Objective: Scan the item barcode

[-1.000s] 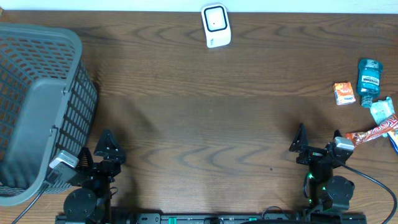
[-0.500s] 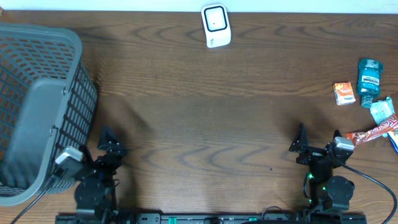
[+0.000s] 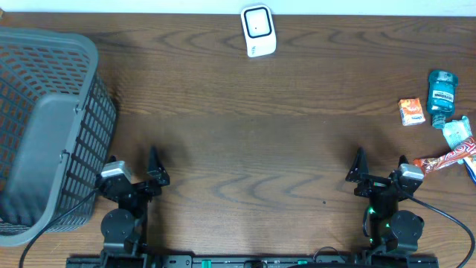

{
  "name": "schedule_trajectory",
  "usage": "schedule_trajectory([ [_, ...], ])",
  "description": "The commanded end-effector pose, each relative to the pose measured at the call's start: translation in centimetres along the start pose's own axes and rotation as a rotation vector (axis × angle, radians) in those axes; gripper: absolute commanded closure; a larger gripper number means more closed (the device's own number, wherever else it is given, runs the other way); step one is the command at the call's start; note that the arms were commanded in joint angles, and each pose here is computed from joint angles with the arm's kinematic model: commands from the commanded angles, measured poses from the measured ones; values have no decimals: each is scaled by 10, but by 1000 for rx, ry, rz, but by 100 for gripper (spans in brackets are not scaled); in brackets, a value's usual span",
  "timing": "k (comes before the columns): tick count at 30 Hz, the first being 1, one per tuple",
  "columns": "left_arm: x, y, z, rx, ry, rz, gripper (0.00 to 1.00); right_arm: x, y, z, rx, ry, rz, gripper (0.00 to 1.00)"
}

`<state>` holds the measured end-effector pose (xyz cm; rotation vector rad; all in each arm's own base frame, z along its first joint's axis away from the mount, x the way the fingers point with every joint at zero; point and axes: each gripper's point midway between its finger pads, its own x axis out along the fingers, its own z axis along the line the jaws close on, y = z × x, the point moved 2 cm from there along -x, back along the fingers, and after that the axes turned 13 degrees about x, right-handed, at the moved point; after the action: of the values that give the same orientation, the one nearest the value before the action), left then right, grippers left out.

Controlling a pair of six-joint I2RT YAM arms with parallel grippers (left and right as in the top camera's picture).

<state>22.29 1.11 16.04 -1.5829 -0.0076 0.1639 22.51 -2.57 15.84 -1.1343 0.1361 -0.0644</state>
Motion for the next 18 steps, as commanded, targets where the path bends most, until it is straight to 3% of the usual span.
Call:
schedule_trajectory([
  [1,2,20,-6,69,48,50,2,0,0,-1,12,0,0,1],
  [5,1,21,-16,153,114,49,2,0,0,-1,12,0,-1,1],
  [18,1,21,-19,212,134,45,2,0,0,-1,12,0,-1,1],
])
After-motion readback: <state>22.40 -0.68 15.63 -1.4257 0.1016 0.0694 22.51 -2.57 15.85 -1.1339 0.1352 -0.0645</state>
